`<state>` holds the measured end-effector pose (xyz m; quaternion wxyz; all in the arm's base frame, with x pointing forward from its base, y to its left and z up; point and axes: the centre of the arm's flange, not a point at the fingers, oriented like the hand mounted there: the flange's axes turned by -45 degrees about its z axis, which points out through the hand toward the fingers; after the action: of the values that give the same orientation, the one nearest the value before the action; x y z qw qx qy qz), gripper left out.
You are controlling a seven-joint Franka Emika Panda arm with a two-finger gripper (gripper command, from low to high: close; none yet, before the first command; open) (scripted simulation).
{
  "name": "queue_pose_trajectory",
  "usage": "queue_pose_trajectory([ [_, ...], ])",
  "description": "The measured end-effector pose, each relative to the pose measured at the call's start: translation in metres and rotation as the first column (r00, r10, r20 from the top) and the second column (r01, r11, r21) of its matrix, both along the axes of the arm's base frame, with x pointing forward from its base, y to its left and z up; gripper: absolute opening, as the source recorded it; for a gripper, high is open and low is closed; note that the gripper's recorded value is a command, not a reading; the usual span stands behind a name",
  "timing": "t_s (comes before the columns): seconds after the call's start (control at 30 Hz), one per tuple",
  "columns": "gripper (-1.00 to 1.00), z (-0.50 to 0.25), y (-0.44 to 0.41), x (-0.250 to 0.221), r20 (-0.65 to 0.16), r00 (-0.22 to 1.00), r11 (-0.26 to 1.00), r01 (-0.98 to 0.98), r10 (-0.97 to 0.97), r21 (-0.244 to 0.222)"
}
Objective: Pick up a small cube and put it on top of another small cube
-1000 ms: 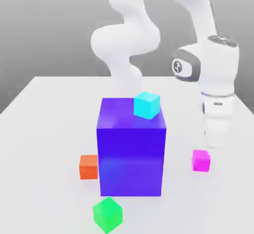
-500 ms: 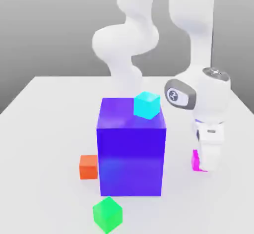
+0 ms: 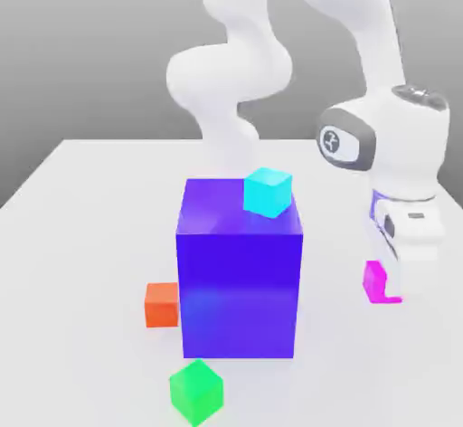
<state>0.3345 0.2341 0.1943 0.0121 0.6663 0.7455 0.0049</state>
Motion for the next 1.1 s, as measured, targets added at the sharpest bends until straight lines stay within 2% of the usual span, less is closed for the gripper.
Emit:
queue_pose_trajectory([
  [0.3,-1.00,0.002,-0.023,0.082,0.018,0.967,0.966,-0.252,0.254,-0.051],
  [0.6,-1.00,0.009,-0.063,0.160,0.006,0.867,0.859,-0.493,0.498,-0.140],
  [0.8,-1.00,0.019,-0.096,0.209,-0.035,0.762,0.741,-0.638,0.647,-0.210],
  [1.0,-1.00,0.034,-0.130,0.253,-0.108,0.629,0.585,-0.763,0.770,-0.274],
  [1.1,-1.00,0.046,-0.159,0.244,-0.130,0.599,0.557,-0.791,0.790,-0.254],
])
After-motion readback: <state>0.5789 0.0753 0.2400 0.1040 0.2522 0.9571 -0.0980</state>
